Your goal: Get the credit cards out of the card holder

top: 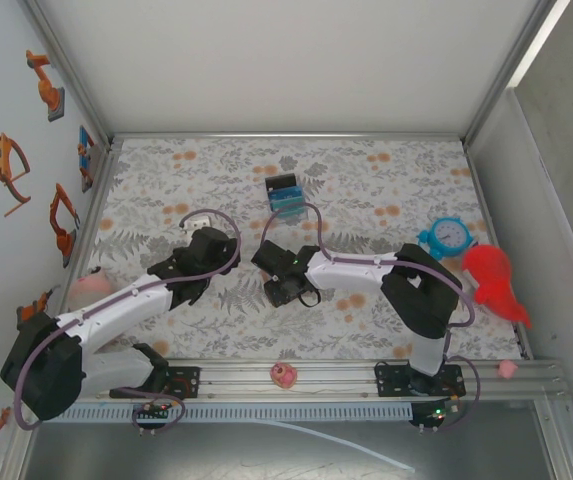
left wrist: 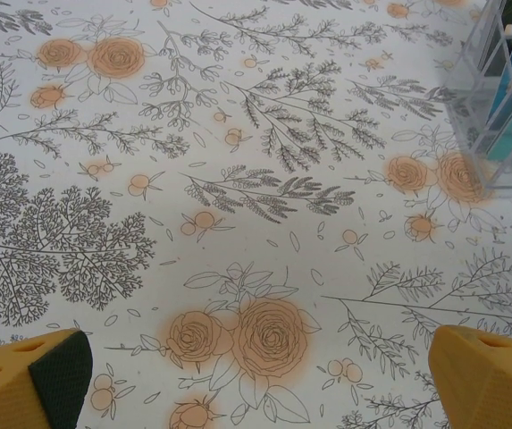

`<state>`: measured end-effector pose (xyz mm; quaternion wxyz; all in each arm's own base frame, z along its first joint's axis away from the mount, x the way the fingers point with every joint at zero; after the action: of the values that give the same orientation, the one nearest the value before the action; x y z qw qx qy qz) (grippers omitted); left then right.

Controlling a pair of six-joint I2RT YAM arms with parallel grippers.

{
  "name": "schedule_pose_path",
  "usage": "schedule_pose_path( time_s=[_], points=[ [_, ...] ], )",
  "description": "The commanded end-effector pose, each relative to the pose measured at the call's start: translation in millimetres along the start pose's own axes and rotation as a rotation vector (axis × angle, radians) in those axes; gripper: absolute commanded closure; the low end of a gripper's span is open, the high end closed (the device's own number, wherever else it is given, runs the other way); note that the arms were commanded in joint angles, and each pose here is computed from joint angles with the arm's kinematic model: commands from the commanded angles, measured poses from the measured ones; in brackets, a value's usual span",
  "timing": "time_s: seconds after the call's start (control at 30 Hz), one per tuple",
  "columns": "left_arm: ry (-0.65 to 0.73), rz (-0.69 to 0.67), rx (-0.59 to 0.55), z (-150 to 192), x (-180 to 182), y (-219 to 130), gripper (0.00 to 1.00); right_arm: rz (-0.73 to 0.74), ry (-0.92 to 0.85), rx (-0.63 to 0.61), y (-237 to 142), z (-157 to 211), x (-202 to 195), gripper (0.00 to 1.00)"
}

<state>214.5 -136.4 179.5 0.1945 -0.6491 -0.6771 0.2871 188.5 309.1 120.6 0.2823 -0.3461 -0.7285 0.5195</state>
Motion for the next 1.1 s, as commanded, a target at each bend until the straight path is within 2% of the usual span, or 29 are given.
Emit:
schedule_pose_path(
  time_s=[0.0,0.43,0.67,0.87,1.07],
  points=[
    [0.012,-0.016,0.023,1,1,2,0.03,-0.003,-0.009,0.027,5,5,1,0.55],
    [0.019,-0.001,0.038,0,-2,3,0.03,-0.011,0.003,0.055,15,13,-2,0.54],
    [0.026,0.013,0.036,-1,-3,1,0.03,-0.089,0.067,0.020,12,12,-16,0.61],
    [0.048,0.039,0.027,-4,-5,-1,0.03,-0.106,0.088,-0.013,5,8,-24,0.78],
    [0.094,0.077,0.022,-3,-15,0,0.03,-0.084,0.103,-0.086,-12,-1,-32,0.78]
  ],
)
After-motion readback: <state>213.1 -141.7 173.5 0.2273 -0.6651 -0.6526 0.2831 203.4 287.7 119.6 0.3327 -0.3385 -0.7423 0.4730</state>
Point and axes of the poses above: each hand's point on the last joint's axis, 136 mm out from that joint toward the fingers, its own y axis out along the fingers, its own x axis along the line the jaws close on, z = x × y, the point moved 10 cm from there along -y, back along the fingers, and after that the axes turned 1 degree about -y, right-handed, at the moved point
